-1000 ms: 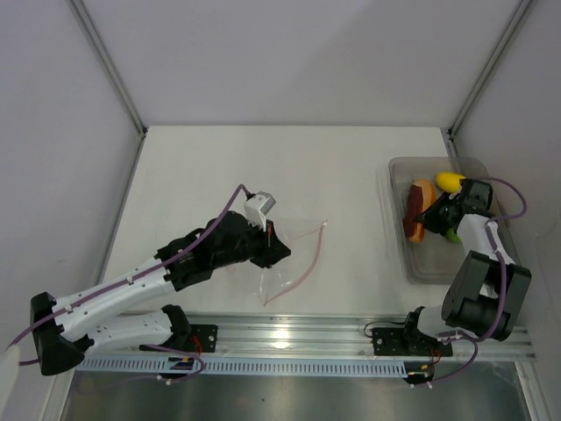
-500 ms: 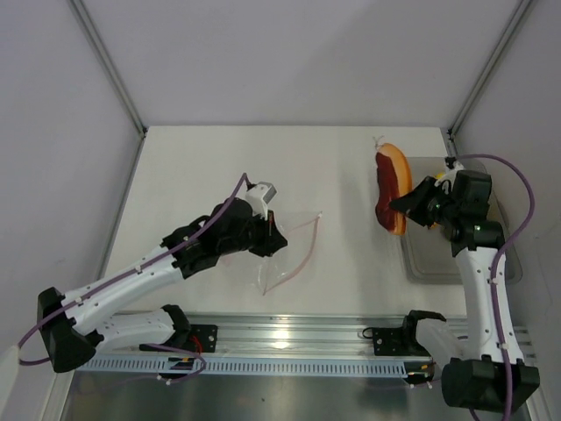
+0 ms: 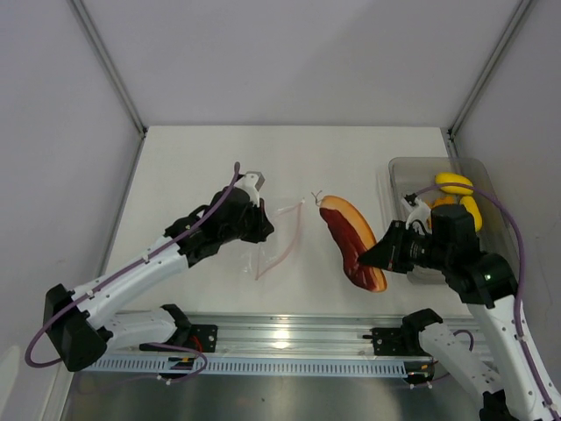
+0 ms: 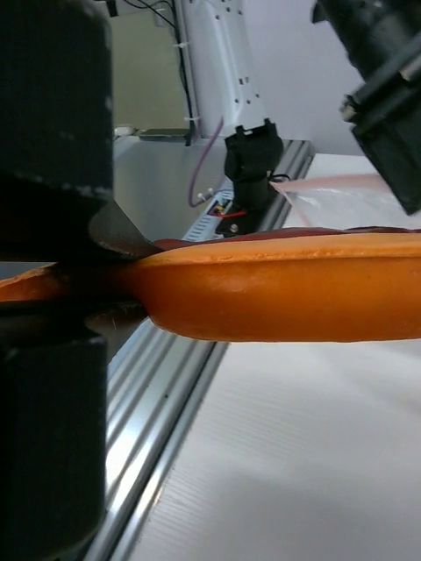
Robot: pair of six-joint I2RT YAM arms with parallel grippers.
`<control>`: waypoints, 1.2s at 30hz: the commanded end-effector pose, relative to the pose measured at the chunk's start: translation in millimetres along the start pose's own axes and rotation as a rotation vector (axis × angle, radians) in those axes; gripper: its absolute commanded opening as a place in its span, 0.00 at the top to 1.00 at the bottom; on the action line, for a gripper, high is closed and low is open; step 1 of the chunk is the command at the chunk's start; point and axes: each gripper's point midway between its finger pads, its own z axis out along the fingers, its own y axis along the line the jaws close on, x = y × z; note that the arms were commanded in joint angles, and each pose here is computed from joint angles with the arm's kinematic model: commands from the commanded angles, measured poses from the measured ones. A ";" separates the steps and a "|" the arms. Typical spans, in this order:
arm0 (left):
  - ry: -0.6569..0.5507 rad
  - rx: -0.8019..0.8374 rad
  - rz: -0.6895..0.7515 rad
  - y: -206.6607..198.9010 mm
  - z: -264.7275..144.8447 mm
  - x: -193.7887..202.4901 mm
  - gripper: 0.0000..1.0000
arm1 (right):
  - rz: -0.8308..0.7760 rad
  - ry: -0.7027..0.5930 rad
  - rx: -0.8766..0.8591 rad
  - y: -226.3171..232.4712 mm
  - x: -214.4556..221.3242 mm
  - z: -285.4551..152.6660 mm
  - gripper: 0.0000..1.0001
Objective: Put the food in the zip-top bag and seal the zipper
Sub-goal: Place the fake food in the zipper food storage bag.
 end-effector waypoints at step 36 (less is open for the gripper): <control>-0.049 0.195 -0.053 -30.9 -19.3 -11.9 0.99 | 0.074 0.266 -0.131 45.9 42.9 54.4 1.00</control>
